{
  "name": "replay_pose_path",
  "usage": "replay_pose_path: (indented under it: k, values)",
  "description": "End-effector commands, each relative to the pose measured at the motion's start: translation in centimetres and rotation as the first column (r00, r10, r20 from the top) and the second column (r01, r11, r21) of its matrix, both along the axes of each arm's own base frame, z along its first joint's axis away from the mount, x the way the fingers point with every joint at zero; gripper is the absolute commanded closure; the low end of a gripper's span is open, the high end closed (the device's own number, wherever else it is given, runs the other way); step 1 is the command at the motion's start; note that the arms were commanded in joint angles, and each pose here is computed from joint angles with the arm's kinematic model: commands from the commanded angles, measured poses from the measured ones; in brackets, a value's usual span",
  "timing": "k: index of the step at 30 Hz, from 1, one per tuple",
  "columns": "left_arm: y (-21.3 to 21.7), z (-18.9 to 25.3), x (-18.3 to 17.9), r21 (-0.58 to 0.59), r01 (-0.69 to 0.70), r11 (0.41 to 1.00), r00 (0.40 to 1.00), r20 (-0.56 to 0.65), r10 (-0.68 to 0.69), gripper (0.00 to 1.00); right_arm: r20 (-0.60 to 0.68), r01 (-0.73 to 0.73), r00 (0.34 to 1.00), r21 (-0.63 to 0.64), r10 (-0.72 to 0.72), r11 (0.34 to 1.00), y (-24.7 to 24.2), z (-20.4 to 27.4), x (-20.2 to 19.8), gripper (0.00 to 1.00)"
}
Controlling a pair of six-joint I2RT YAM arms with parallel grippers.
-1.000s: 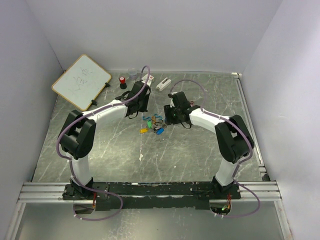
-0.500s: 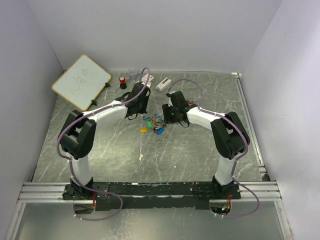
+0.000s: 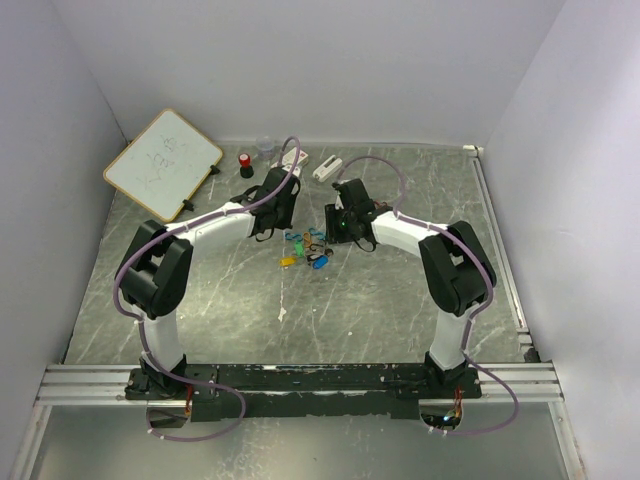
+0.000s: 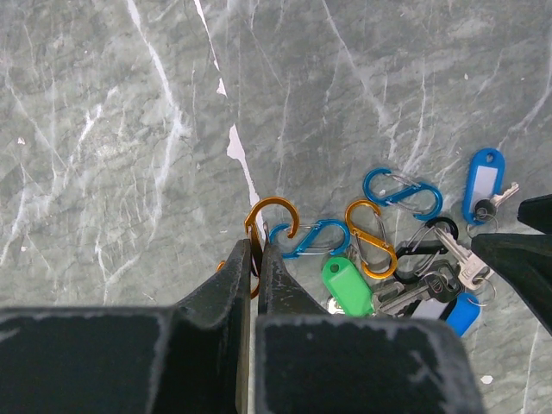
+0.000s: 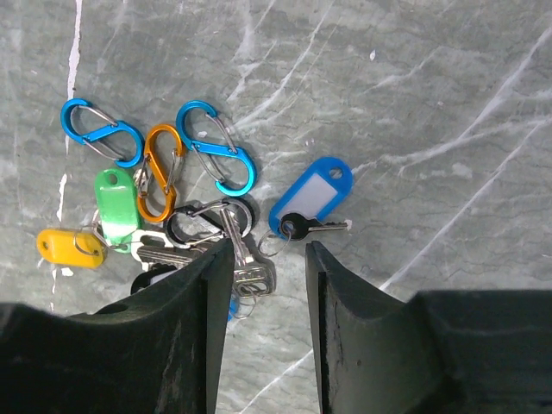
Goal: Put the keys on the keyring
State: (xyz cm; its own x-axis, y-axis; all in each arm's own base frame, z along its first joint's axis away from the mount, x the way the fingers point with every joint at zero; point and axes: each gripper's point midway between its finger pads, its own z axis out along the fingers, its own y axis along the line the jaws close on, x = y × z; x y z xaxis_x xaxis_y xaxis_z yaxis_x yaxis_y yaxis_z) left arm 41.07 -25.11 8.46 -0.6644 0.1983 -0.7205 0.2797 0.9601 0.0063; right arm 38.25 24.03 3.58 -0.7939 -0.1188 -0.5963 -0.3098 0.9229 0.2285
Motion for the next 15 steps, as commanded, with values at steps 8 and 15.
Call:
replay_pose_path:
  k: [8,15]
  values:
    - [0.33,1.49,-0.26,-0.002,-0.004,1.000,1.000,0.030,0.004,0.93,-0.047,0.070,0.997,0.038,-0.069,0.997,0.39,-0.39,0.13,0.62]
    - [0.44,1.29,-0.24,-0.001,-0.006,1.000,1.000,0.026,0.006,0.93,-0.049,0.078,0.996,0.050,-0.076,0.996,0.59,-0.56,0.20,0.61]
